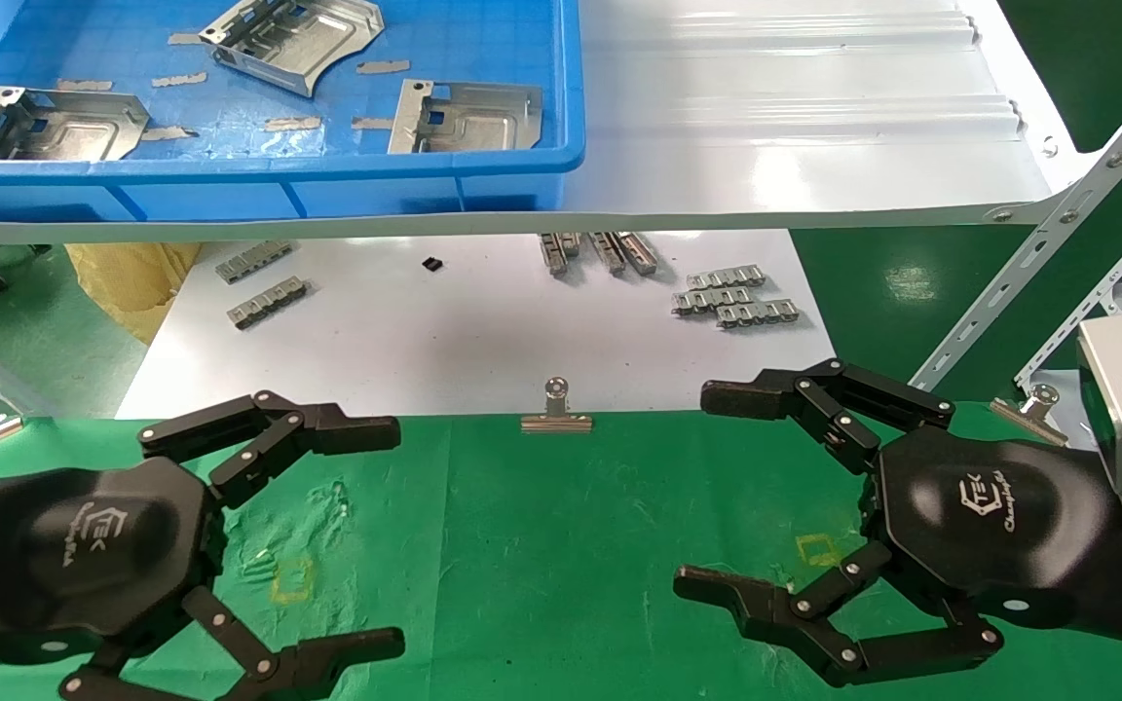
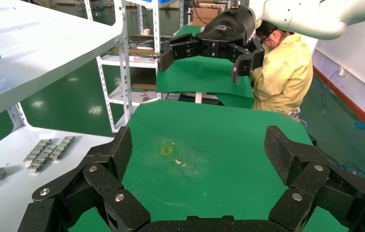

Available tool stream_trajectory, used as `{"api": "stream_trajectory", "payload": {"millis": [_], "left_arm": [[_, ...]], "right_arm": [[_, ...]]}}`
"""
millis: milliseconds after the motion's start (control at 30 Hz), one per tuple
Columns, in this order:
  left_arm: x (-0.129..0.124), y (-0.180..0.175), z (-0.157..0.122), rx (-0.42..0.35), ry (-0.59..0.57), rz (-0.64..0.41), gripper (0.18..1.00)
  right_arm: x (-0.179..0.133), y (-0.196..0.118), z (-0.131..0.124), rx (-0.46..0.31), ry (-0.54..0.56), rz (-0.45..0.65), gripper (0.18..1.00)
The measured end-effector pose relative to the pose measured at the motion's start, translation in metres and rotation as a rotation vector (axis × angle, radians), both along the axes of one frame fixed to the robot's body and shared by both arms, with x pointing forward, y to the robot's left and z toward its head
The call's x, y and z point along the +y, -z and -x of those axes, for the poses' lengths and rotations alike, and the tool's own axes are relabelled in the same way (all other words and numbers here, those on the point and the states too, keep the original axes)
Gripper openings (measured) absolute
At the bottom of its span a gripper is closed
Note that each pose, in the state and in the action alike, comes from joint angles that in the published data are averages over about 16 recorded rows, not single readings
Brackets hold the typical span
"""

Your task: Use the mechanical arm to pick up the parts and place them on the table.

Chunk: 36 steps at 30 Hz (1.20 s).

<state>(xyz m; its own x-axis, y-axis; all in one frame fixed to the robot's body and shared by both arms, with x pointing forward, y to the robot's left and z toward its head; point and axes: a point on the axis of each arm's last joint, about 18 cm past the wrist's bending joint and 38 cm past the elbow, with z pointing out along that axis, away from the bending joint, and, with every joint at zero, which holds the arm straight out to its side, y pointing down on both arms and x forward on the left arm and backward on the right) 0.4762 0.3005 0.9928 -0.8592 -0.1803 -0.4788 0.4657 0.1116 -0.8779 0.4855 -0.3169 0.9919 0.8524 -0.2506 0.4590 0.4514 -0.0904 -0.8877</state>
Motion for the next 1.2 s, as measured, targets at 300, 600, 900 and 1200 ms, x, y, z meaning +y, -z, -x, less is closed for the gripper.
{"api": "stream_trajectory", "payload": {"millis": [300,600,900,1200], "left_arm": [[0.0,0.0,0.0,0.0,0.0,0.0,1.001],[0.0,0.0,0.0,0.0,0.0,0.0,1.001],[0.0,0.0,0.0,0.0,0.0,0.0,1.001],[0.0,0.0,0.0,0.0,0.0,0.0,1.001]], "right_arm": [[0.0,0.0,0.0,0.0,0.0,0.0,1.0],[0.0,0.0,0.0,0.0,0.0,0.0,1.0],[0.0,0.0,0.0,0.0,0.0,0.0,0.98],[0.0,0.0,0.0,0.0,0.0,0.0,0.907]]}}
